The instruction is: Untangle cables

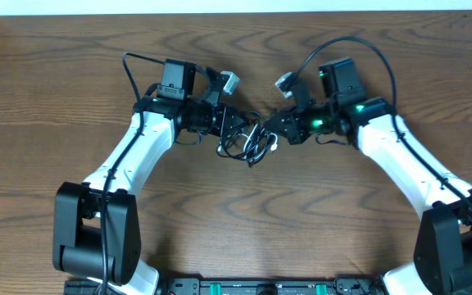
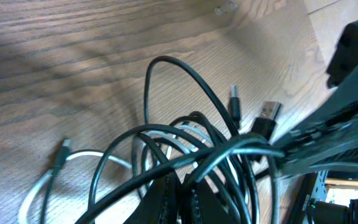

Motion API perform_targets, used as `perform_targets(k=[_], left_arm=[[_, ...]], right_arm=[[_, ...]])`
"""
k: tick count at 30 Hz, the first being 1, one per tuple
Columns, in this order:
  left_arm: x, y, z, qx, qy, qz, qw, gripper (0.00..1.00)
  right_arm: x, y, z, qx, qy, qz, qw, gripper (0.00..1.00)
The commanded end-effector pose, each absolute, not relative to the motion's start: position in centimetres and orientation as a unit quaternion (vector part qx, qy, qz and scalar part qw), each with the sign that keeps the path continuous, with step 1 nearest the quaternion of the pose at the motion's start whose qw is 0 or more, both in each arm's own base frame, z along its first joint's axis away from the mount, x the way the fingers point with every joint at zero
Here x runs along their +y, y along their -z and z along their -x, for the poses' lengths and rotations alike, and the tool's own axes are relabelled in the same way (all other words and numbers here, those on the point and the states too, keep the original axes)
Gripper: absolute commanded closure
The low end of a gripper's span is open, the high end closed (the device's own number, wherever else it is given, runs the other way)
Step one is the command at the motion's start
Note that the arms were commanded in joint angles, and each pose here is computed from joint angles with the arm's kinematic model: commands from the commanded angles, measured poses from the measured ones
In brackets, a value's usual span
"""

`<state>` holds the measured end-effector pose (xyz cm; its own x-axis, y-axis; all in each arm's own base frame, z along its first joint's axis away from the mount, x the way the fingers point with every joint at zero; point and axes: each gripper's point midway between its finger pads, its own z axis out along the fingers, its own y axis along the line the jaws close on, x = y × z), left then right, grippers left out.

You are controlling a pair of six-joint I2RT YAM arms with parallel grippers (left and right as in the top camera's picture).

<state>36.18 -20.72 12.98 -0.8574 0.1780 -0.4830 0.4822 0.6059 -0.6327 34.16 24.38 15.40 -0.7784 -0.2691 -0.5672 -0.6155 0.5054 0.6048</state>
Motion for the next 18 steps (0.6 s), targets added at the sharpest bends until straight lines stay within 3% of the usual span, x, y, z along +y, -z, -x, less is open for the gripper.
perform_targets(k=[1, 10, 14, 18], left_arm=[[-18.9, -11.6, -37.3, 0.901, 0.352, -0.158, 0.196, 0.93], [-18.2, -11.1, -37.8, 0.913, 0.329, -0.139, 0.196, 0.93], [-18.2, -11.1, -37.7, 0.913, 0.33, -0.139, 0.196, 0.92], [-18.2, -11.1, -37.7, 0.913, 0.33, -0.139, 0.196, 0.92]], right_arm=[[23.1, -17.5, -33.9, 0.806, -0.485, 0.269, 0.208, 0.99], [20.1, -17.5, -34.6, 0.81, -0.489, 0.244, 0.214, 0.99], [20.3, -16.3, -34.5, 0.83, -0.458, 0.243, 0.203, 0.78], [20.7, -15.5, -34.2, 0.842, -0.437, 0.248, 0.195, 0.73]])
